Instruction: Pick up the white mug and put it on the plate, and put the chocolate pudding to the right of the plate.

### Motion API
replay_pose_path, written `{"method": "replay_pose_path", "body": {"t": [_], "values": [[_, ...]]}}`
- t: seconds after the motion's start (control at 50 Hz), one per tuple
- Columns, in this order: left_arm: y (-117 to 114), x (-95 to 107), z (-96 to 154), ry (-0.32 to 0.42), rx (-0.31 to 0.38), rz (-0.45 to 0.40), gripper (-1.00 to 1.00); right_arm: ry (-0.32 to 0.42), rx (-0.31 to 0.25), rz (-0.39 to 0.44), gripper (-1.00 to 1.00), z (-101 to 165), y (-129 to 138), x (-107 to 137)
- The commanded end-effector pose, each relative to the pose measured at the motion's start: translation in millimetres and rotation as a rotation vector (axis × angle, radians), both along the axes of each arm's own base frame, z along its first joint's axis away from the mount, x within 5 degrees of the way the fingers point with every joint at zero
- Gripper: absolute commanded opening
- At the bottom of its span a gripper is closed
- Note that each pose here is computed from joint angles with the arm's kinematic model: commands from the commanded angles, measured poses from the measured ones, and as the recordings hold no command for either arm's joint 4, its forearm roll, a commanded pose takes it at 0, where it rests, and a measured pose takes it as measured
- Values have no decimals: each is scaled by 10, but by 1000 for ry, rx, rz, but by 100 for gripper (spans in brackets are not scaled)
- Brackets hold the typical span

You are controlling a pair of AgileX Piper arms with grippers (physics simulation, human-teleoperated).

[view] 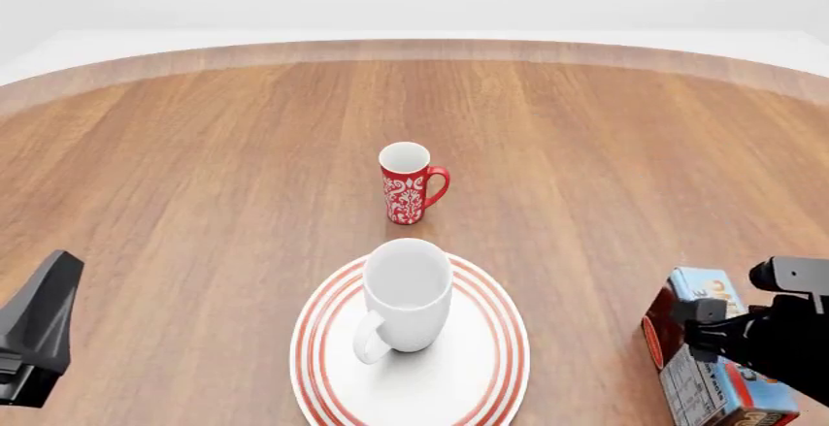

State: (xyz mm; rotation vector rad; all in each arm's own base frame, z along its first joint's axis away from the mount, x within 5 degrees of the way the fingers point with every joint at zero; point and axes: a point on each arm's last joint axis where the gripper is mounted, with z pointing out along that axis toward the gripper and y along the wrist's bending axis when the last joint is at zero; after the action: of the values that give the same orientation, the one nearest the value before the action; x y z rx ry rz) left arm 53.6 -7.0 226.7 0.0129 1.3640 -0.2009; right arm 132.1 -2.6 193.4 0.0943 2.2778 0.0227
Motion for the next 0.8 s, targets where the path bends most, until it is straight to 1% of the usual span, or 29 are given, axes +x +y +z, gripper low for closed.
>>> {"method": "replay_pose_path", "body": {"t": [0.02,0.2,0.24,0.3,0.44,0.46,0.48,0.5,0.52,0.54,0.6,0.62,0.68,0.7,0.74,0.78,0.8], "values": [[-2,0,-1,-2,3,-3,100,-57,1,-4,100,277,-3,-41],[-2,0,-1,-2,3,-3,100,-102,5,-2,100,498,4,-63],[-2,0,-1,-2,3,-3,100,-129,7,-5,100,619,4,-81],[-1,0,-1,-2,2,-2,100,-139,11,-7,100,673,5,-86],[-2,0,-1,-2,2,-2,100,-219,18,-15,100,988,3,-157],[-2,0,-1,-2,2,-2,100,-219,18,-15,100,989,3,-158],[-2,0,-1,-2,2,-2,100,-241,13,-12,100,1058,3,-184],[-2,0,-1,-2,2,-3,100,-282,6,-14,100,1205,-2,-237],[-2,0,-1,-1,3,-3,100,-295,3,-12,100,1249,-2,-255],[-2,0,-1,-2,2,-2,100,-306,3,-13,100,1287,-2,-266],[-2,0,-1,-2,2,-2,100,-306,3,-13,100,1287,-2,-267],[-2,0,-1,-2,2,-2,100,-375,-14,-26,100,1502,-19,-345],[-3,-3,12,-4,6,-6,100,-412,-29,-20,100,1588,-20,-385],[-3,-3,12,-4,6,-6,100,-412,-29,-20,100,1588,-20,-385],[-3,-3,12,-4,6,-5,100,-454,-47,-19,100,1684,-23,-436],[-3,-3,12,-4,6,-5,100,-454,-47,-19,100,1684,-23,-436],[-3,-3,12,-4,5,-5,100,-468,-52,-19,100,1721,-24,-453]]}}
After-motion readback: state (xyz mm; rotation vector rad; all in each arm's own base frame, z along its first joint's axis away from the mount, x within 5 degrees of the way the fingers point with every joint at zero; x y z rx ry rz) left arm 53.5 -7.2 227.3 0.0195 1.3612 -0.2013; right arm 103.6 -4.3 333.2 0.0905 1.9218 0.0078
